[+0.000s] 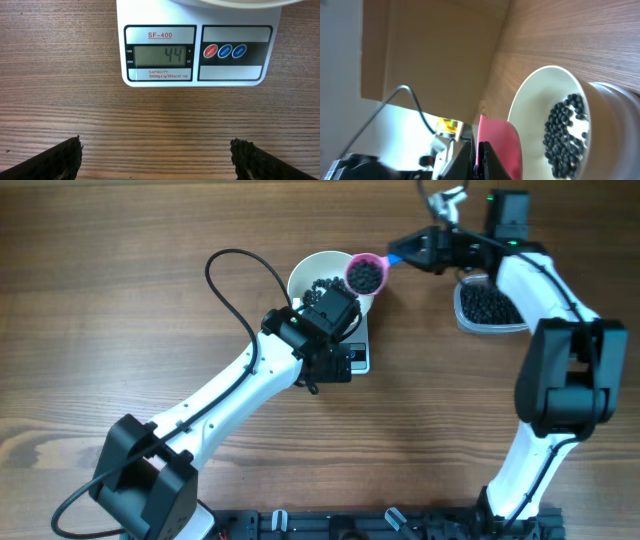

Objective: Scoop item into bowl and weigh 150g on scale
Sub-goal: 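Carry the scoop over the bowl and pour the beans in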

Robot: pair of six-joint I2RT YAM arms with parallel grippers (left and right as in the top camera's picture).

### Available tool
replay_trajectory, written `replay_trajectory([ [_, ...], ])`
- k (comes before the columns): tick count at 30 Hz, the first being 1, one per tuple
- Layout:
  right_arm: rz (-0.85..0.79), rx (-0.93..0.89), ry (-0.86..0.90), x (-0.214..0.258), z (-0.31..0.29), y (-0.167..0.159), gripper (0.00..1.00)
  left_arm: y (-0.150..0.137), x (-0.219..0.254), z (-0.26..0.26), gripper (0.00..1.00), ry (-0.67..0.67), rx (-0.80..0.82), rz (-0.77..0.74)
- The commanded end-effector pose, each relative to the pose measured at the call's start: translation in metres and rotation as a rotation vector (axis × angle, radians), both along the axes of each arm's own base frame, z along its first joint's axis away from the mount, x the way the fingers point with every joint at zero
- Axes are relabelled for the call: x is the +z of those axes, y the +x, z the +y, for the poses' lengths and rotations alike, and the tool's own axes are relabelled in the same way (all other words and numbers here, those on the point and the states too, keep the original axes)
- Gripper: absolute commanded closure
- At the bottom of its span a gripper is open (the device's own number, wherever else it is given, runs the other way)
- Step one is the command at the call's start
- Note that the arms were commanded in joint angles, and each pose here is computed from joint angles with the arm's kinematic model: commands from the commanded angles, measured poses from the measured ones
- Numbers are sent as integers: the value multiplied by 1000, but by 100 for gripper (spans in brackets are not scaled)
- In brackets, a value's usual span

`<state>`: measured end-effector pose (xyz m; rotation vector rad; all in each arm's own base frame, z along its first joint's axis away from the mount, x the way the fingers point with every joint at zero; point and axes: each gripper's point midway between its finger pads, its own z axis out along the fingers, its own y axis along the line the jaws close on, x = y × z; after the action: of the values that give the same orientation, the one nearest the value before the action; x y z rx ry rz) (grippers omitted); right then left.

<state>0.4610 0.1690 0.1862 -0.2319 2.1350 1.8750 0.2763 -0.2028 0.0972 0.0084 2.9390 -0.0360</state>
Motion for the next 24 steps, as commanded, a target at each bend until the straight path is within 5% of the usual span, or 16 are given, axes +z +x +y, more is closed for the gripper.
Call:
replay_trajectory([
  [1, -40, -31, -82, -14, 24, 11, 96, 0, -4, 3, 0, 23, 9, -2],
  [5, -225, -77, -223, -30, 41, 25, 96, 0, -4, 3, 0, 23, 9, -1],
  [11, -463, -6, -196, 2, 51, 15, 96, 0, -4, 3, 0, 23, 9, -1],
  [16, -692, 30, -231, 45, 49, -5, 96, 0, -4, 3, 0, 22, 9, -2],
  [24, -1069, 174, -295, 48, 63, -31, 96, 0, -4, 3, 0, 22, 9, -2],
])
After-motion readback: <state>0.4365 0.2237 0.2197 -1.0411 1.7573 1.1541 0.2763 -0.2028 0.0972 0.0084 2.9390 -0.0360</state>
